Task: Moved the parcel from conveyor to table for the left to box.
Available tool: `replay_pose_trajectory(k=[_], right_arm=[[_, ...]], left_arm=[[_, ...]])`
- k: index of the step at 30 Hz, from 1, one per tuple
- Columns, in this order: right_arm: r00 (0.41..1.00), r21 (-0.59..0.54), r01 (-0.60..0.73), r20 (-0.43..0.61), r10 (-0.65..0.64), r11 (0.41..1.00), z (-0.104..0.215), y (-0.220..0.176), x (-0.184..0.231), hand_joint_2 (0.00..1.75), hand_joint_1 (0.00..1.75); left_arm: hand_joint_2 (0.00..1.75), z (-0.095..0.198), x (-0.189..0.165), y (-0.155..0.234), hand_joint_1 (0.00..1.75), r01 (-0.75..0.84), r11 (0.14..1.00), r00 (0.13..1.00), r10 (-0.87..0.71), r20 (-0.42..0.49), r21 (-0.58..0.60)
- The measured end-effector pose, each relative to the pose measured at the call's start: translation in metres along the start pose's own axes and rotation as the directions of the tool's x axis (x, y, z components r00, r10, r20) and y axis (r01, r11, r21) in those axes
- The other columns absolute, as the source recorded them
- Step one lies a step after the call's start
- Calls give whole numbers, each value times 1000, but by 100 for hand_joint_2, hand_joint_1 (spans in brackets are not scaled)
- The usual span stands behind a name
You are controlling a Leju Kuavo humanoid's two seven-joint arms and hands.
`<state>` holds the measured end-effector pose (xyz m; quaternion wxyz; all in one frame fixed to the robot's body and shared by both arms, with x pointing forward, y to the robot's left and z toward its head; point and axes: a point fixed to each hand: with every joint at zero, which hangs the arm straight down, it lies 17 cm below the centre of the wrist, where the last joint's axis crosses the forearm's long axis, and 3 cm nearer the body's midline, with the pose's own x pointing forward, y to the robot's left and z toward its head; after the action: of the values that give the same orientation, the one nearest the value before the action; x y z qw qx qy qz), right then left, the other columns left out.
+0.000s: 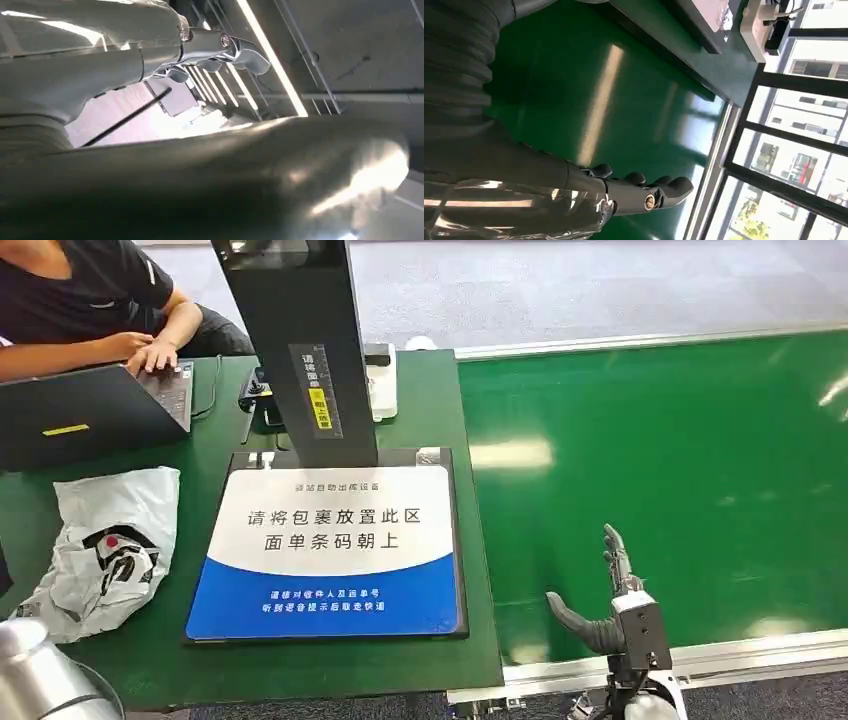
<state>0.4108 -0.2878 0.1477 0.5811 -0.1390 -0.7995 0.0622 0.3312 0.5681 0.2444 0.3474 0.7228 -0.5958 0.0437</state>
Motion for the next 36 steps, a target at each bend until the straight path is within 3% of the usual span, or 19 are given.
replay_pose_trajectory(k=[1,9,16,20,32,33,35,36], right_arm=[[1000,0,0,0,0,1000,0,0,0,175,0],[1000,0,5,0,-5,1000,-1,0,-1,175,0],[1000,1,7,-3,-7,1000,-1,1,-2,175,0],[1000,1,8,-1,-8,1000,-1,1,-2,175,0],[1000,5,5,2,-5,1000,1,2,-2,175,0],[1000,5,5,-1,-5,1000,2,2,-2,175,0],[1000,6,7,1,-7,1000,2,1,-1,175,0],[1000,10,9,3,-9,1000,2,2,0,175,0]], left_arm=[[175,-1,0,4,0,3,1000,1000,-3,-2,11],[175,-18,9,49,0,-32,987,999,33,-8,155],[175,-24,17,66,0,-41,978,999,41,3,205],[175,-24,13,86,0,-121,950,990,136,-30,288],[175,-17,34,62,0,-221,944,972,233,-20,245],[0,-14,33,55,0,-257,938,962,272,-34,234],[0,-2,32,6,0,-462,878,872,475,-120,124],[175,9,41,-30,0,-582,813,801,574,-171,6]])
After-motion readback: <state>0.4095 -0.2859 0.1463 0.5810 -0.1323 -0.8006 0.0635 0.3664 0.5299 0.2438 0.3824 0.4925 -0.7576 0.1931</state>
